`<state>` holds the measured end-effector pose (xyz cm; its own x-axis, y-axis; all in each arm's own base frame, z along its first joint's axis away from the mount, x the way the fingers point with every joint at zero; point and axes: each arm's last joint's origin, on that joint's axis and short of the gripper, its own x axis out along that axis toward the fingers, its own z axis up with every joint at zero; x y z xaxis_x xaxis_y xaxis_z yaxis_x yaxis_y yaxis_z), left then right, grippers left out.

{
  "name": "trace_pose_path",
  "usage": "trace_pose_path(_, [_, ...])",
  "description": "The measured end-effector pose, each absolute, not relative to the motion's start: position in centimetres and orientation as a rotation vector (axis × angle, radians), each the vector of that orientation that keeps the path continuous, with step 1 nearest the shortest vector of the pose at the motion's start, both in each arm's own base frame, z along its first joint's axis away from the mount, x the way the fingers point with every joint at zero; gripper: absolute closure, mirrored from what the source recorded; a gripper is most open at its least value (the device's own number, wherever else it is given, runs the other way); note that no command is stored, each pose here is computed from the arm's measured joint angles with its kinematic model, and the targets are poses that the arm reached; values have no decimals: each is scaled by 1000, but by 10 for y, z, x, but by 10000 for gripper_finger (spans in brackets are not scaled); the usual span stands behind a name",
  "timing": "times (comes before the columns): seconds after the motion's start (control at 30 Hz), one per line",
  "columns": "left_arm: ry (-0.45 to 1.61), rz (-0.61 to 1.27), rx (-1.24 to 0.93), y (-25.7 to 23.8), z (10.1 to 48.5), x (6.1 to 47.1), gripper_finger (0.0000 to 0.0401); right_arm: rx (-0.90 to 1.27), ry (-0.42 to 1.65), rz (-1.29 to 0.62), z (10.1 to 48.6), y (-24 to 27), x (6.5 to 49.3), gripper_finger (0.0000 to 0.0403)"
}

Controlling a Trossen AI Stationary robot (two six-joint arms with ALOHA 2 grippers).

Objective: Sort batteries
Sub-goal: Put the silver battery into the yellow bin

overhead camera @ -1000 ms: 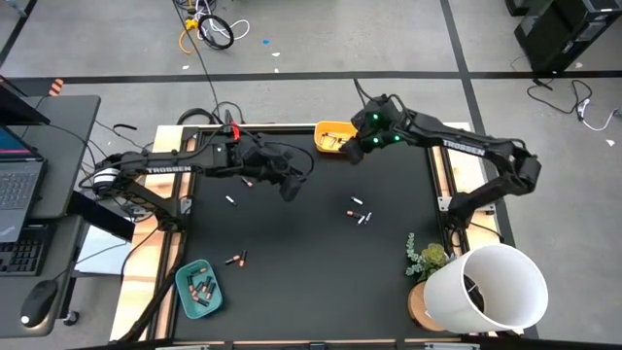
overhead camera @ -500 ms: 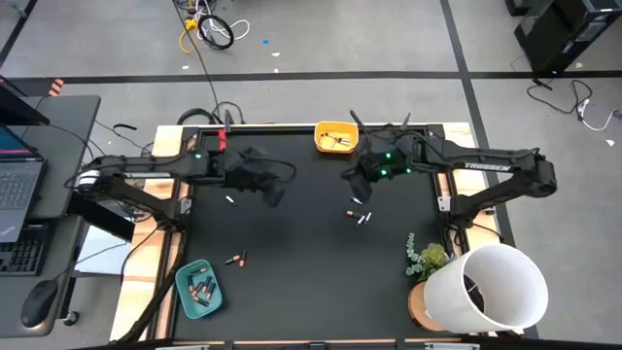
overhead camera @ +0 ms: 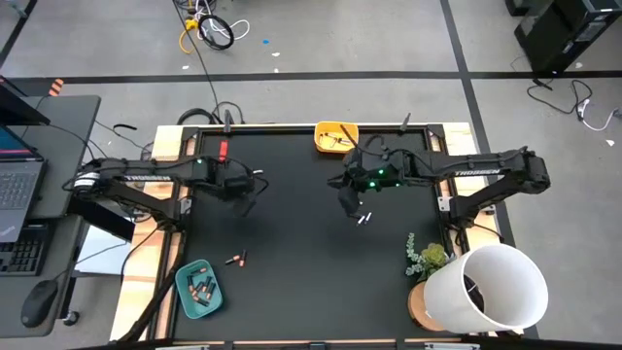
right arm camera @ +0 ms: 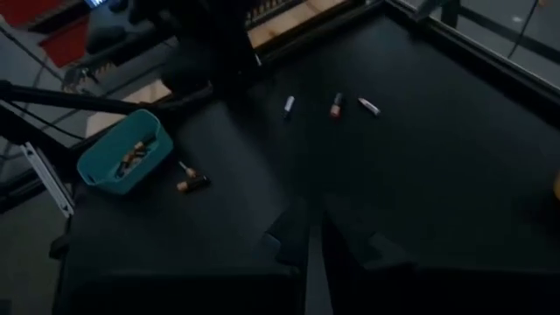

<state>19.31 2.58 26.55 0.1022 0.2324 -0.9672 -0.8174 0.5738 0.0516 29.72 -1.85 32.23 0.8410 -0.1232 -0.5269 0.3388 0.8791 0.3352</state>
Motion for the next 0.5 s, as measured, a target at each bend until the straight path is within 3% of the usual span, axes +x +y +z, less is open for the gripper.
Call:
trace_pose_path(0.17, [1324,840,-655,27,229,185,325,442,521,-246,317,-12,304,380])
trace_pose_path(0.5, [1371,841,-751,49,205,174,324,425,558,-244,313,-10,304,381])
